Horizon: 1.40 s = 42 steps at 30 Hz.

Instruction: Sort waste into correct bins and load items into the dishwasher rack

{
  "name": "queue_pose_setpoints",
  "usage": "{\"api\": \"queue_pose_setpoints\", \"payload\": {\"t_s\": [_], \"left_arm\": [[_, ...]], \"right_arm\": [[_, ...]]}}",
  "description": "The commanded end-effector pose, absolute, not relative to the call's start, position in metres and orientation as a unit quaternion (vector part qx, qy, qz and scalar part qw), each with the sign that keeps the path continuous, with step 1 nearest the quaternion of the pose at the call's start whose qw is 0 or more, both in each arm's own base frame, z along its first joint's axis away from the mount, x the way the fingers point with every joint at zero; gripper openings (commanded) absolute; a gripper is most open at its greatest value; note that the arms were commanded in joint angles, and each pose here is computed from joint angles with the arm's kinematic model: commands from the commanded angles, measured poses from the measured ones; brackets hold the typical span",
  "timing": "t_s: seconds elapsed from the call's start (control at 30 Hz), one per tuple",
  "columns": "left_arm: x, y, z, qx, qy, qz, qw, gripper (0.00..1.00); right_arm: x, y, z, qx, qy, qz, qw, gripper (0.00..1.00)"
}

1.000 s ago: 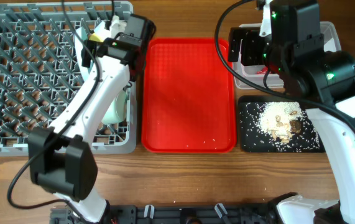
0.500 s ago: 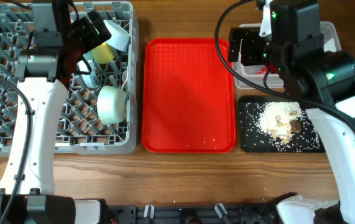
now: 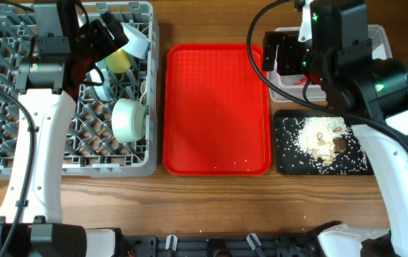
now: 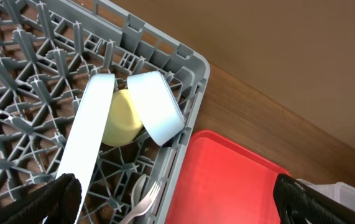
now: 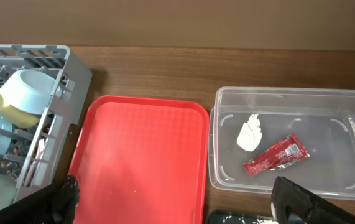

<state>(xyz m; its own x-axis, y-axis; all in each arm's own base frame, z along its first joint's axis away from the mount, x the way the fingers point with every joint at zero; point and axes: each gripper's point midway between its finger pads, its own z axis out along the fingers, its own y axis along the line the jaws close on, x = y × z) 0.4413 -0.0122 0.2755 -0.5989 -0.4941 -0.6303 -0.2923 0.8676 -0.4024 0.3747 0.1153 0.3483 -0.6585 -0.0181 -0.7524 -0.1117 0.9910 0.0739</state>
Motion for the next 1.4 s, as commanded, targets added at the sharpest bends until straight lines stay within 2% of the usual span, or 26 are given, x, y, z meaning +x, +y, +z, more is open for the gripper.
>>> {"api": "queue_pose_setpoints", "payload": {"t_s": [0.0, 0.13, 0.3, 0.43, 0.7, 0.83, 0.97, 1.17, 1.37], "left_arm": [[0.442, -0.011, 0.274, -0.228, 0.884, -0.134, 0.385, 1.0], [0.442, -0.011, 0.274, -0.228, 0.884, -0.134, 0.385, 1.0], [0.442, -0.011, 0.274, -0.228, 0.884, -0.134, 0.385, 1.0], [0.442, -0.011, 0.274, -0.228, 0.884, -0.134, 0.385, 1.0], [0.442, -0.011, 0.274, -0.228, 0.884, -0.134, 0.385, 1.0], [0.442, -0.011, 0.274, -0.228, 0.884, -0.134, 0.385, 1.0], [0.442, -0.011, 0.274, -0.228, 0.884, -0.134, 0.385, 1.0], [0.442, -0.011, 0.274, -0.228, 0.884, -0.134, 0.385, 1.0], [0.442, -0.011, 0.274, -0.228, 0.884, -0.134, 0.385, 1.0]], "right_arm": [[0.38, 0.117, 0.342, -0.04, 0.912, 0.054, 0.404, 1.0], [0.371, 0.113, 0.357, -0.038, 0.904, 0.06, 0.422, 1.0], [0.333, 0.099, 0.409, -0.031, 0.87, 0.081, 0.485, 1.0], [0.283, 0.081, 0.459, -0.023, 0.827, 0.103, 0.552, 1.0], [0.172, 0.032, 0.522, 0.005, 0.736, 0.126, 0.665, 1.0], [0.126, 0.009, 0.508, 0.02, 0.729, 0.116, 0.675, 1.0], [0.119, -0.006, 0.473, 0.058, 0.722, 0.084, 0.684, 1.0], [0.153, -0.007, 0.413, 0.087, 0.664, 0.069, 0.739, 1.0], [0.196, 0.019, 0.354, 0.018, 0.544, 0.134, 0.828, 1.0]]}}
